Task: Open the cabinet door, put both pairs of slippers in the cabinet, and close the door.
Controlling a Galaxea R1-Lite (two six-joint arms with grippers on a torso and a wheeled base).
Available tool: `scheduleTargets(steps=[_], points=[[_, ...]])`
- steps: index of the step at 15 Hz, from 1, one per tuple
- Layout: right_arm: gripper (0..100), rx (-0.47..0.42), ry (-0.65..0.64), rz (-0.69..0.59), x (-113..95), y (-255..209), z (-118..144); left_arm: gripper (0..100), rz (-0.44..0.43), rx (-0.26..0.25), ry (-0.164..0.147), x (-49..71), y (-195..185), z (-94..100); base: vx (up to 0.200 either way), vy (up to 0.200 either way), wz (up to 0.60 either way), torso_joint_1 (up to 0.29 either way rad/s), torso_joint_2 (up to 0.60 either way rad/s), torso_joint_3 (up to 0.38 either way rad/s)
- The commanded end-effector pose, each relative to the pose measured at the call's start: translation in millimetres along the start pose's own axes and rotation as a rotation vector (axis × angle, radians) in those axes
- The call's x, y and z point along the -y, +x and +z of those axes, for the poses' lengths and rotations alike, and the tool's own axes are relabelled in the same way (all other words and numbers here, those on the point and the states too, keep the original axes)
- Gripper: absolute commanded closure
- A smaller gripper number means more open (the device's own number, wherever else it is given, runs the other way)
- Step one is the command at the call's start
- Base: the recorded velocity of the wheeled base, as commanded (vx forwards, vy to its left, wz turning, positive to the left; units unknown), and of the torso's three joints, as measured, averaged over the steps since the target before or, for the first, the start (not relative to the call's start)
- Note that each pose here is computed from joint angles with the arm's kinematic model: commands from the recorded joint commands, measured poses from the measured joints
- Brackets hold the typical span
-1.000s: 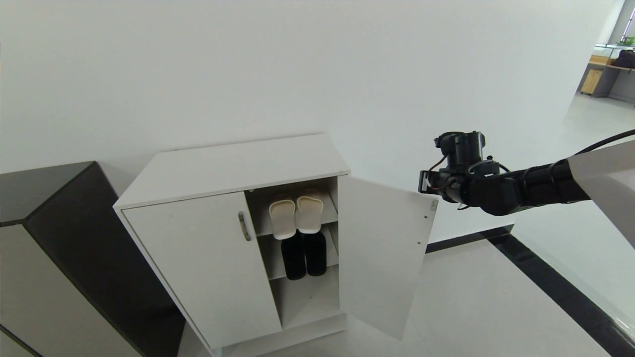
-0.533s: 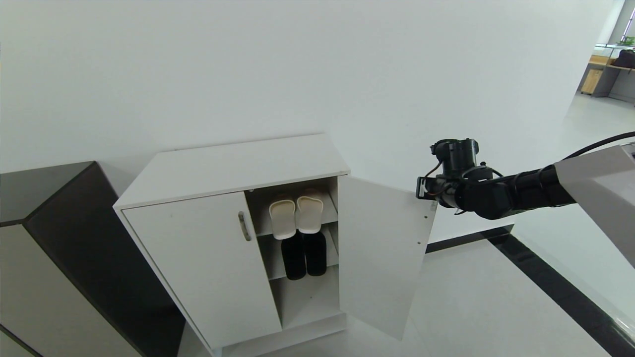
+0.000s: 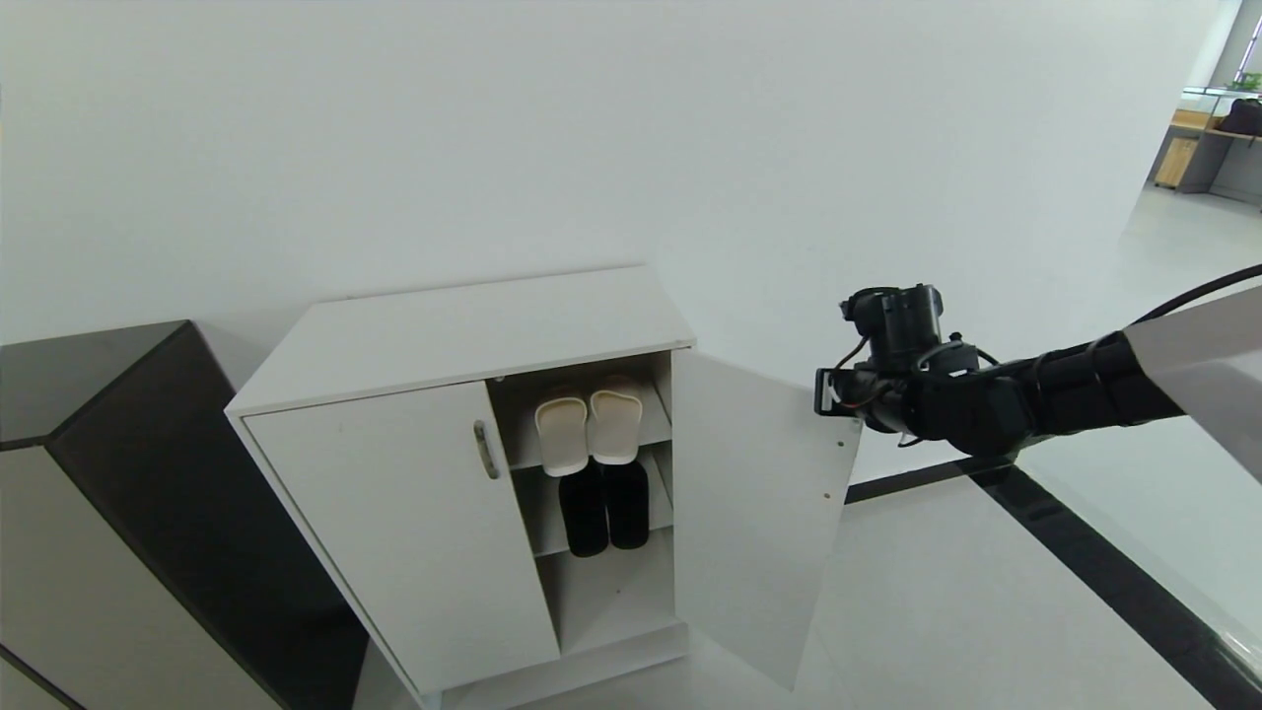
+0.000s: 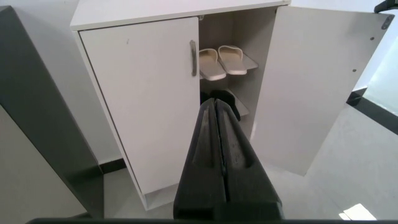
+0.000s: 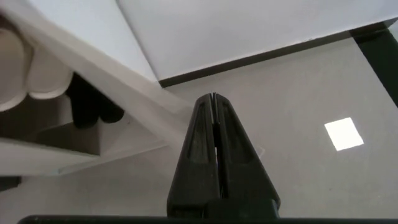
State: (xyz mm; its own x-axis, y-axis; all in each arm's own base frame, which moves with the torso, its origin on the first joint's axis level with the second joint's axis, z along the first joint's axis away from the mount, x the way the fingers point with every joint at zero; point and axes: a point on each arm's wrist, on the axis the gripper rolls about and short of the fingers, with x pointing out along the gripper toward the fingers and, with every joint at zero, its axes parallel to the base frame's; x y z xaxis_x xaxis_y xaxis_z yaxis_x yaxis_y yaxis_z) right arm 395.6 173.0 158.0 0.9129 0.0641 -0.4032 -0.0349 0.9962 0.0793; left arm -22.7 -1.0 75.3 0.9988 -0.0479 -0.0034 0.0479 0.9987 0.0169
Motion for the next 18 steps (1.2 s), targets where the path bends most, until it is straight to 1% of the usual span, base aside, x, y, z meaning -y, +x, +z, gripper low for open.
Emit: scheduleTargets(steps=[1, 3, 5, 6, 9, 11, 15, 18], points=[[100, 0.042, -0.012, 0.083, -21.2, -46.6, 9.4, 100, 0.0, 0.0, -0.002, 0.0, 0.0, 0.0, 0.0, 0.0, 0.0, 0.0, 0.0, 0.0], [100, 0.069, -0.024, 0.147, -35.7, -76.8, 13.0, 100, 0.0, 0.0, -0.002, 0.0, 0.0, 0.0, 0.0, 0.0, 0.0, 0.0, 0.0, 0.0], [100, 0.074, -0.026, 0.153, -36.6, -79.9, 14.4, 100, 0.0, 0.0, 0.0, 0.0, 0.0, 0.0, 0.0, 0.0, 0.0, 0.0, 0.0, 0.0], [100, 0.066, -0.026, 0.136, -33.2, -71.9, 12.7, 100, 0.0, 0.0, 0.0, 0.0, 0.0, 0.0, 0.0, 0.0, 0.0, 0.0, 0.0, 0.0], [100, 0.042, 0.0, 0.037, -6.5, -24.8, 9.9, 100, 0.0, 0.0, -0.002, 0.0, 0.0, 0.0, 0.0, 0.0, 0.0, 0.0, 0.0, 0.0], [100, 0.024, 0.005, 0.009, 1.2, -5.5, 4.6, 100, 0.0, 0.0, -0.002, 0.0, 0.0, 0.0, 0.0, 0.0, 0.0, 0.0, 0.0, 0.0], [100, -0.007, -0.004, 0.005, -1.3, 3.4, -7.1, 100, 0.0, 0.0, 0.0, 0.0, 0.0, 0.0, 0.0, 0.0, 0.0, 0.0, 0.0, 0.0], [100, -0.025, -0.021, 0.029, -12.1, -3.3, -14.4, 100, 0.0, 0.0, -0.002, 0.0, 0.0, 0.0, 0.0, 0.0, 0.0, 0.0, 0.0, 0.0]])
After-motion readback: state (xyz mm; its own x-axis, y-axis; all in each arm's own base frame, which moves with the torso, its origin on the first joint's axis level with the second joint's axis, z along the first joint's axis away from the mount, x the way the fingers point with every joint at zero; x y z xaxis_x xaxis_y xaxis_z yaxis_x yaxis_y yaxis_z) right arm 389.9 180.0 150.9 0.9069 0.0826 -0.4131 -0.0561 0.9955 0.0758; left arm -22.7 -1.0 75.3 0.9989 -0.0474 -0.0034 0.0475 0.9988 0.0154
